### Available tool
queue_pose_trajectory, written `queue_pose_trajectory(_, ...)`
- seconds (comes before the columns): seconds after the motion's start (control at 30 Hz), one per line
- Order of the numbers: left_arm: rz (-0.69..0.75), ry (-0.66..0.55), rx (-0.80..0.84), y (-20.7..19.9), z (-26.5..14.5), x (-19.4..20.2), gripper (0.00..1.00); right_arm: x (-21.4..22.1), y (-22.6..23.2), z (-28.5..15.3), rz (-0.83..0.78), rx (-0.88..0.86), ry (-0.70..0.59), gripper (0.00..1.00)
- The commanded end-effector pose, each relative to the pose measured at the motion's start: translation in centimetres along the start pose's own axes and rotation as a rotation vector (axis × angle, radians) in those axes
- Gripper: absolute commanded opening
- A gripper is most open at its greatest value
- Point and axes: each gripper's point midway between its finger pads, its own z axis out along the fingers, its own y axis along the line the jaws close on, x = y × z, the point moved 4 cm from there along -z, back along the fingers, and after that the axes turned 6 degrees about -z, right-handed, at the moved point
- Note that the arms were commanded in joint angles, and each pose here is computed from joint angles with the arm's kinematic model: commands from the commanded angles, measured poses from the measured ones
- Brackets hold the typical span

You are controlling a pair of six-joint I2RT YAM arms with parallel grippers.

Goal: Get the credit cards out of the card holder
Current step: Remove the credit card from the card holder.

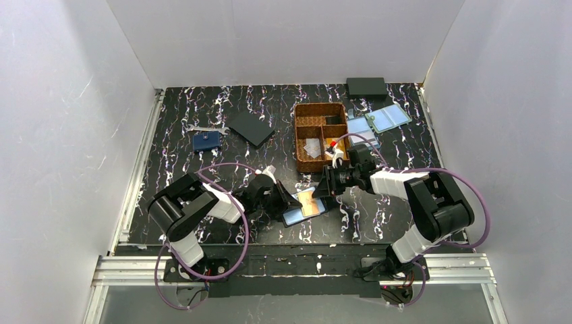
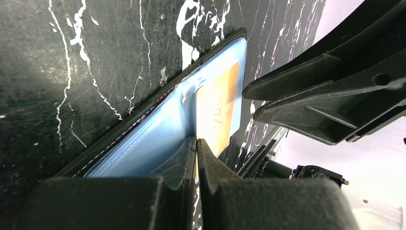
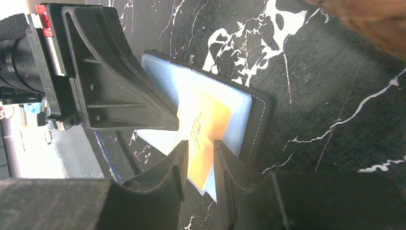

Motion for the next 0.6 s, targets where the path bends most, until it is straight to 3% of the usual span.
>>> queue_pose_trajectory(0.0,0.026,0.013,-0.004,1.2,0.0,0.3,0.0,-1.8,1.0,-1.1,-0.09,-0.052,-0.049,0.38)
queue_pose_trajectory(0.27,0.036,0.014,0.025,1.2,-0.3,0.4,0.0,-1.0,1.1,-1.0,-0.115,-0.118,-0.006,0.42)
queue_pose_trajectory(0.57,0.04,0.046,0.042,0.8,0.1,0.6,0.0,-0.5,0.4,-0.5,-0.05,-0.091,0.001,0.35)
